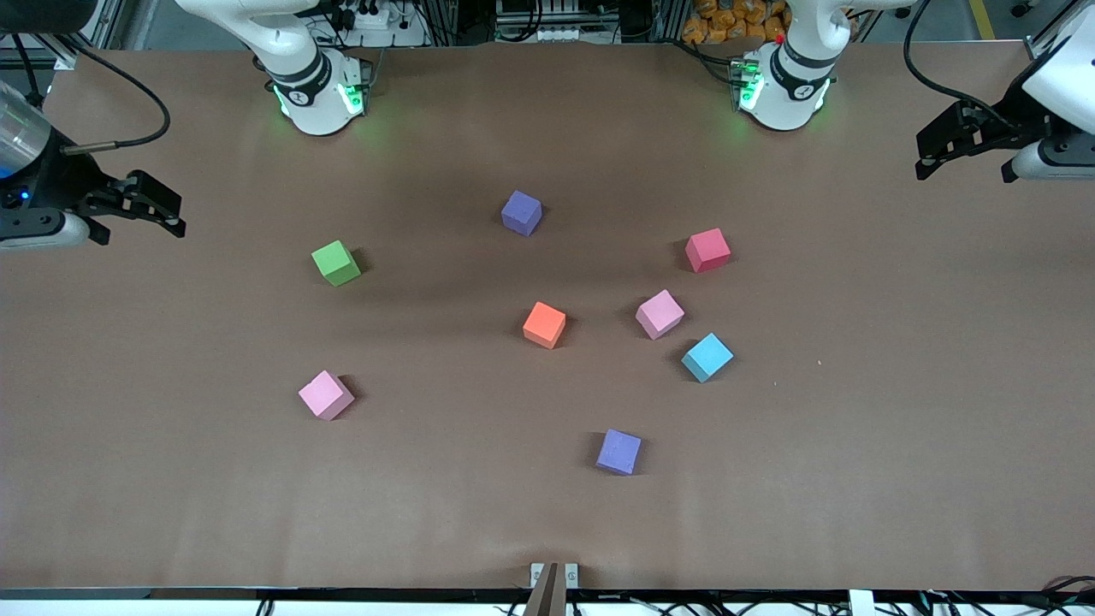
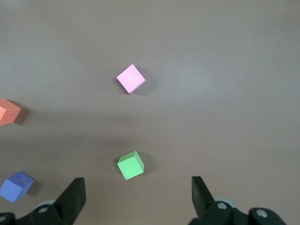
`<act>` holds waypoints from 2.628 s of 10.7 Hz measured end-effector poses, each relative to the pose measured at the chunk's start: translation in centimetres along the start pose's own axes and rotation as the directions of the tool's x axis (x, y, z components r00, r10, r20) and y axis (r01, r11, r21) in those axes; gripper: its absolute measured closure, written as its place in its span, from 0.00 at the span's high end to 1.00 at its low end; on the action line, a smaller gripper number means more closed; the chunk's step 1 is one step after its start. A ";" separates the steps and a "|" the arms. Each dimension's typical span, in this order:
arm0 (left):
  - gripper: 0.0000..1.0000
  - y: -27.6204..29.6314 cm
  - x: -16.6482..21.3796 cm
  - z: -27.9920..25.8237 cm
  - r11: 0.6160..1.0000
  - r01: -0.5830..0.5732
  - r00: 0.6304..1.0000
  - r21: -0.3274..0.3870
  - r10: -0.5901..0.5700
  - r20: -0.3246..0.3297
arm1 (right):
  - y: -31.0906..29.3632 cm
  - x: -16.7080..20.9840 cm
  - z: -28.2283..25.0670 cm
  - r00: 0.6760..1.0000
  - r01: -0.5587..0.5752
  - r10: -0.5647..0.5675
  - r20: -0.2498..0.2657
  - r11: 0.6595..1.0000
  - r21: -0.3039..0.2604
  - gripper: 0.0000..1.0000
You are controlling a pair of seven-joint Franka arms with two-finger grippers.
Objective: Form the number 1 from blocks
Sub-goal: 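Reach the right gripper to the purple cube while the left gripper reaches light pink, then close both grippers on their cubes and lift them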
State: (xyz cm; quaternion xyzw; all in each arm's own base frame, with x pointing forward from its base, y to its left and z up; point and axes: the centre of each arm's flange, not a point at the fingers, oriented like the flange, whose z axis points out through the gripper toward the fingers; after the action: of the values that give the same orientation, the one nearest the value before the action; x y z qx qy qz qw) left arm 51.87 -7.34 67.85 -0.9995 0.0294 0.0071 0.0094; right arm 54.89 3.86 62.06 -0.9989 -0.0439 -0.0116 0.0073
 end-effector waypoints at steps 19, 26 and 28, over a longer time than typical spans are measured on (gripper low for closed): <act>1.00 25.9 9.2 33.3 0.911 0.412 0.894 -0.010 -0.402 0.199 | -29.9 -9.7 24.4 0.960 -0.265 0.270 0.079 0.962 -0.066 1.00; 1.00 24.2 6.0 41.2 0.811 0.584 0.806 -0.027 -0.576 0.136 | -39.0 -15.5 35.0 0.900 -0.426 0.429 0.079 0.903 -0.053 1.00; 1.00 25.0 4.4 42.3 0.766 0.642 0.765 -0.027 -0.637 0.095 | -39.7 -17.3 36.8 0.883 -0.459 0.460 0.087 0.888 -0.038 1.00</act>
State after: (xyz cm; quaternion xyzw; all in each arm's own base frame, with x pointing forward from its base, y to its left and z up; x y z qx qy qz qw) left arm 54.18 -31.78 25.02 -0.9484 -0.3134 0.0445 -0.0163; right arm 35.04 42.45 25.45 -0.9804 0.1937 0.0368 -0.0001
